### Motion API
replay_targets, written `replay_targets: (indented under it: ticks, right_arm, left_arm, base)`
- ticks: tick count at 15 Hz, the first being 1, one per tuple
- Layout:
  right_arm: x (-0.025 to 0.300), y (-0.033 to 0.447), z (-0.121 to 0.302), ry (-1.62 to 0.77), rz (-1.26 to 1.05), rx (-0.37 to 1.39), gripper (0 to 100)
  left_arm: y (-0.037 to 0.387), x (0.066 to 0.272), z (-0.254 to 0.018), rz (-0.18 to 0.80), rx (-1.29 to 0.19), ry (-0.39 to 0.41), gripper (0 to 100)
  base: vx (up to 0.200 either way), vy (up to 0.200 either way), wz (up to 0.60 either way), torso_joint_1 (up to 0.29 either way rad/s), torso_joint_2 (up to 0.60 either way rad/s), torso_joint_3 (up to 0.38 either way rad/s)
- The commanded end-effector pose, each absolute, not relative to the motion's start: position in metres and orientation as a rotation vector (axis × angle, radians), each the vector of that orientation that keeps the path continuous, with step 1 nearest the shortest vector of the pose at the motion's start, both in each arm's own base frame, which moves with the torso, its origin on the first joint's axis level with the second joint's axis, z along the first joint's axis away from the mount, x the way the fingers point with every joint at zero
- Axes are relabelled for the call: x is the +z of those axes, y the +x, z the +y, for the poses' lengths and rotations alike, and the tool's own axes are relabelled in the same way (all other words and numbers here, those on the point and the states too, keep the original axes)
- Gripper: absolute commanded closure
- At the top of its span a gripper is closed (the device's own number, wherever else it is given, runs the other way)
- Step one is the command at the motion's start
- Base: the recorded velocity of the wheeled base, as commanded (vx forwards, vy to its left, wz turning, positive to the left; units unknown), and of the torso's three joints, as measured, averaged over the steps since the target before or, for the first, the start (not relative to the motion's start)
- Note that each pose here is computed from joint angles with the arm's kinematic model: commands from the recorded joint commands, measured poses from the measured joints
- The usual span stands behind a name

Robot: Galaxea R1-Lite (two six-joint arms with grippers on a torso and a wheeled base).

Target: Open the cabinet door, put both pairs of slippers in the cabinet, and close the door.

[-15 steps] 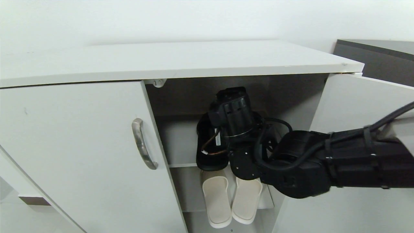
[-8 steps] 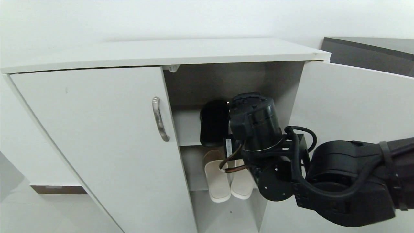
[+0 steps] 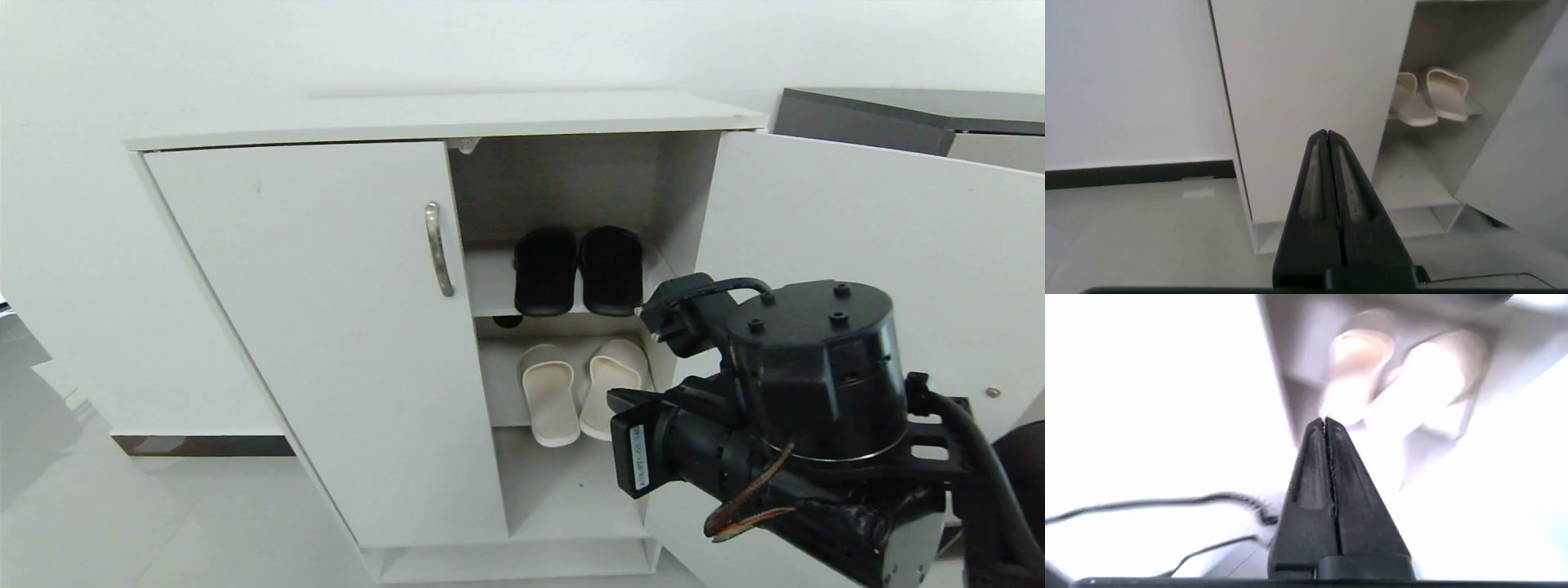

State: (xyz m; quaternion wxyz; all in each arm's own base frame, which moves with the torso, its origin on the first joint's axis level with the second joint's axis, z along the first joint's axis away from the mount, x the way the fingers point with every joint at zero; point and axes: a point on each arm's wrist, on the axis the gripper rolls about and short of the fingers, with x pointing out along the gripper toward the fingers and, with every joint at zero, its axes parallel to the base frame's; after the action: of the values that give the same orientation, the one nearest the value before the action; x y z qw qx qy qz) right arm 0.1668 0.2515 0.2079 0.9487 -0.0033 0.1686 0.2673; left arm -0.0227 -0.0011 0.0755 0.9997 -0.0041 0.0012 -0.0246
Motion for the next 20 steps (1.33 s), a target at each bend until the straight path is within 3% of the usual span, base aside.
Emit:
replay_targets:
  ticks: [1, 8, 20]
  right_arm:
    - [0.207, 0.159, 0.244, 0.001, 0.334, 0.556, 100]
    - [0.177, 0.151, 0.233, 0.055, 0.300, 0.753, 100]
    - [0.163, 0.148, 0.230, 0.004, 0.282, 0.806, 100]
  left_arm:
    - [-0.023, 0.076, -0.001, 0.002, -0.049, -0.009, 100]
    - [-0.023, 0.076, -0.001, 0.002, -0.048, -0.009, 100]
    - [-0.023, 0.076, -0.001, 0.002, -0.048, -0.009, 100]
  base:
    - [-0.200, 0.000, 0.00, 0.002, 0.00, 0.012]
    - [-0.200, 0.000, 0.00, 0.004, 0.00, 0.003]
    - [0.000, 0.000, 0.00, 0.000, 0.00, 0.000]
